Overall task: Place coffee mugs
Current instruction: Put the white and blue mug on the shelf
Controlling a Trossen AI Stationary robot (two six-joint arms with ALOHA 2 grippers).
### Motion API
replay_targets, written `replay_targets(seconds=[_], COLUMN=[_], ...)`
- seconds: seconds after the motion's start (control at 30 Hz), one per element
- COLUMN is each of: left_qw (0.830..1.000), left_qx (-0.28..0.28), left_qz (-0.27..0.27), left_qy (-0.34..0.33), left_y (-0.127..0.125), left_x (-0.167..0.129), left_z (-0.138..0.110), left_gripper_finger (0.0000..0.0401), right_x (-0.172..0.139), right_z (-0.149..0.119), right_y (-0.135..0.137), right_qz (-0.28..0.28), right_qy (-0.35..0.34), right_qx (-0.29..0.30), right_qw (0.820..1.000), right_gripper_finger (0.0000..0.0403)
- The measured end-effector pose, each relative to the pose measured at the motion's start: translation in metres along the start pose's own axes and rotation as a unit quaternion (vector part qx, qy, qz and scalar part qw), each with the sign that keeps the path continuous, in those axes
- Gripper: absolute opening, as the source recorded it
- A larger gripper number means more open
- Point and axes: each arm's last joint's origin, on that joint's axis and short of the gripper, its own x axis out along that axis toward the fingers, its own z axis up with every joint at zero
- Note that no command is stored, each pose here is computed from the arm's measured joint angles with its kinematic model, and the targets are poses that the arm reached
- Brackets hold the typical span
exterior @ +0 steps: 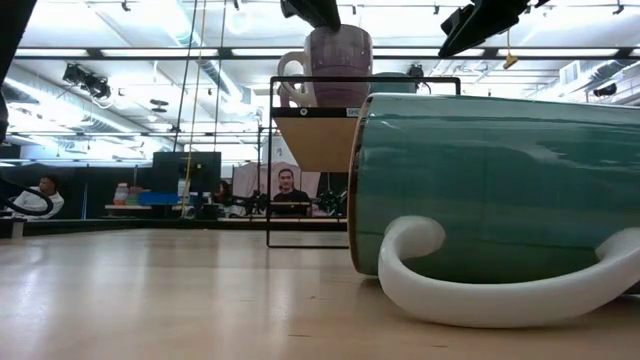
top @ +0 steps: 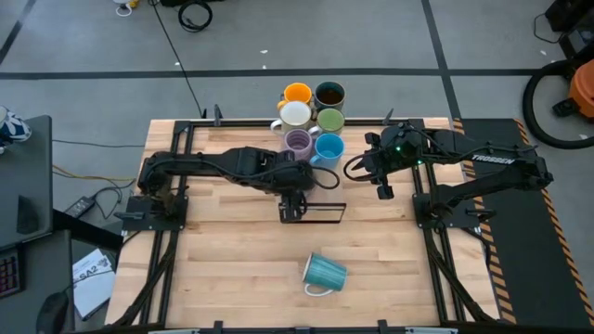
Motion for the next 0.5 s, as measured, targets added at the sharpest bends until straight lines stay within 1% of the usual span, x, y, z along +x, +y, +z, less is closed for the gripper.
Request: replay_targets(seconds=[0.33, 0.5], left_qw=[1.000, 0.998], left_qx=[-0.007, -0.027], left_qz=[-0.003, -0.011], left_qy=[-0.027, -0.047], left_y=[0.004, 0.006], left_x=[-0.016, -0.036], left_z=[0.001, -0.001], left_gripper_finger=[0.0139, 0.0139], right_x=[0.000, 0.000], right_z=[0.000, 0.000], right_y=[0.000, 0.000], right_qz=[0.000, 0.000], right_qy=[0.000, 0.000], right_qx=[0.000, 0.000], right_qw=[1.000, 1.000], right_gripper_finger=[0.0129, 0.0129])
